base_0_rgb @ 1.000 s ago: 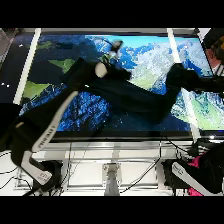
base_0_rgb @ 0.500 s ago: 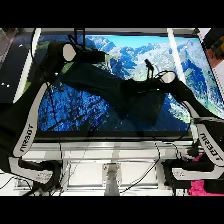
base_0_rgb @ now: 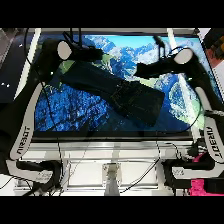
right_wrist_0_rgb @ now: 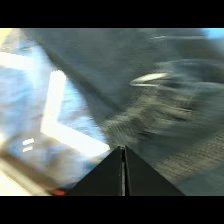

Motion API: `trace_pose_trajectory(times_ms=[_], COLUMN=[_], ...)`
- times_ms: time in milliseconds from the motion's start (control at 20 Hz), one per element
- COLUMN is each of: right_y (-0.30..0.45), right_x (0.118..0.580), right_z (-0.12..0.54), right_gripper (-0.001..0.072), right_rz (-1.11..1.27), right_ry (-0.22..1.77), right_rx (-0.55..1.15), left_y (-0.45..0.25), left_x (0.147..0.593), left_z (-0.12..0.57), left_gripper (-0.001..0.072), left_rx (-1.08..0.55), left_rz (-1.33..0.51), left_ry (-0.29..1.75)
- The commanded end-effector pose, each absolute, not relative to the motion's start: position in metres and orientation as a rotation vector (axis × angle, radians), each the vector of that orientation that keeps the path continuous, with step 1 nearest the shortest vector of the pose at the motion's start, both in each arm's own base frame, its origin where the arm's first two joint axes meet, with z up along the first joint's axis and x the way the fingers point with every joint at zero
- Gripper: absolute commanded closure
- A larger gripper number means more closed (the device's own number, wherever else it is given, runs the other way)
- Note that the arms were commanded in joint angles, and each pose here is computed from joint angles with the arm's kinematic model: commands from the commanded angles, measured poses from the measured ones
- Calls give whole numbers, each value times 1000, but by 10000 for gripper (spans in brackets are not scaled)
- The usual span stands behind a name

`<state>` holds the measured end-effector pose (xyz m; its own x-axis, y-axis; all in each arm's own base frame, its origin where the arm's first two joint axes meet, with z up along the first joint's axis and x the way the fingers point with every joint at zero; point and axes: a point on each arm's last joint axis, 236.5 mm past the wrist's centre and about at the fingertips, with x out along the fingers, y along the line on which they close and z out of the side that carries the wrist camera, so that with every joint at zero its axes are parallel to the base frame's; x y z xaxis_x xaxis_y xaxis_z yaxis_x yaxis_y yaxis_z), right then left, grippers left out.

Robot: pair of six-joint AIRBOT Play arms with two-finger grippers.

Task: Fold the clothes and pants, and hang the long-sleeved shirts on hangers.

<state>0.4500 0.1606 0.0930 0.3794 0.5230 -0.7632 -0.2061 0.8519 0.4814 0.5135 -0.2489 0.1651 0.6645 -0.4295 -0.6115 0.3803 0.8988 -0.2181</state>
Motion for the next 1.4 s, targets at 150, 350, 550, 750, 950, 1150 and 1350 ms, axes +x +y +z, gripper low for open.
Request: trace_pose_trajectory(times_ms=[150, 350, 550, 750, 950, 1150, 1350], right_y=[60, 77, 54, 57, 64, 78, 54], right_x=[349, 277, 261, 262, 304, 328, 321], right_z=[36, -24, -74, -94, -93, -85, -64], right_gripper=[694, 691, 121, 121, 132, 689, 690], right_rz=[266, 234, -1, 68, 212, 270, 215], right_ry=[1140, 1120, 1213, 1367, 1356, 1313, 1283], right_rx=[473, 844, 973, 938, 950, 1018, 985], left_y=[-224, -220, -217, -217, -217, -218, -227], left_x=[491, 473, 464, 464, 464, 464, 467], left_z=[182, 179, 177, 177, 177, 175, 147], left_gripper=[699, 699, 699, 699, 698, 699, 698], left_rx=[30, 78, 86, 85, 86, 86, 81], left_rz=[-470, -491, -494, -494, -494, -495, -508], left_ry=[737, 792, 825, 824, 826, 831, 894])
